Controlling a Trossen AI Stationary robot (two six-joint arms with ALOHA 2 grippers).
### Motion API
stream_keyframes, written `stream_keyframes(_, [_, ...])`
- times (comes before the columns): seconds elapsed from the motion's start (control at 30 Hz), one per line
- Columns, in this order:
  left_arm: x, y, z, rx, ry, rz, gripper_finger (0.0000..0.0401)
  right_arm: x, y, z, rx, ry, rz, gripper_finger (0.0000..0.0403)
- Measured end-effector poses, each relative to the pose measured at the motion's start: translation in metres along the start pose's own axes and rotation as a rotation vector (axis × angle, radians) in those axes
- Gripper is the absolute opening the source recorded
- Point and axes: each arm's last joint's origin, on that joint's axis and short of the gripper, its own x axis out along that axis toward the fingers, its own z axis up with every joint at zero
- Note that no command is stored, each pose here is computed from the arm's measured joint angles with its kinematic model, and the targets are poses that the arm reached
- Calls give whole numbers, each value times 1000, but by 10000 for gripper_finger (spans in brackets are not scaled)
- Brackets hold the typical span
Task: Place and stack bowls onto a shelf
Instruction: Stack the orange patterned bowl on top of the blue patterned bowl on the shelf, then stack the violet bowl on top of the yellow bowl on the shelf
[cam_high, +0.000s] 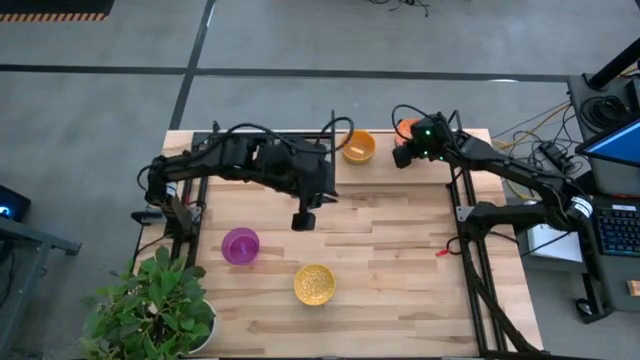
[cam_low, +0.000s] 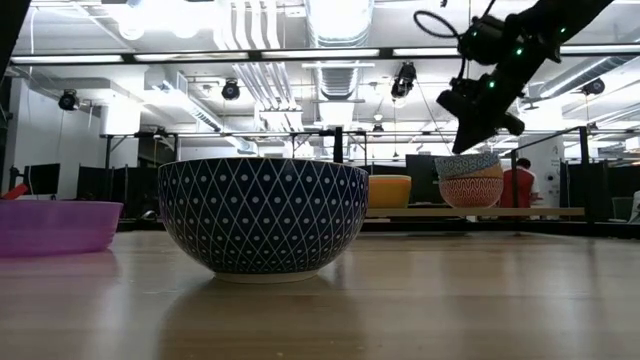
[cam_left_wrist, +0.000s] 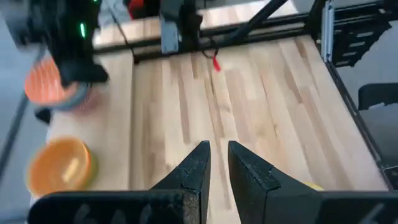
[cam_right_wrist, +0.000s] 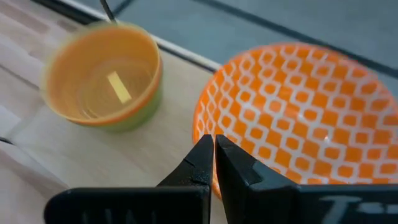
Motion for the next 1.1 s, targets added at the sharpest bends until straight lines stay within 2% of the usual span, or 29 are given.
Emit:
stream_keyframes(0.2, [21,-8,-22,-124,175,53,39,-35,7,9,-9,-133,72,9])
stream_keyframes(0.37, [49,-19,-54,-227,374,94,39,-69,16,8,-32,-243,163,9])
stream_keyframes(0.47, [68,-24,-83,-329,537,134,39,-86,21,4,-50,-287,226,9])
stream_keyframes(0.63, [93,-32,-136,-547,783,261,39,-107,29,-5,-83,-318,327,9])
stream_keyframes(0.77, [107,-47,-178,-605,928,348,39,-114,36,-10,-106,-323,387,9])
stream_keyframes(0.9, [114,-59,-206,-661,954,370,57,-115,43,-12,-132,-309,426,9])
stream_keyframes(1.1, [106,-69,-230,-774,938,396,117,-111,52,-15,-154,-274,449,9])
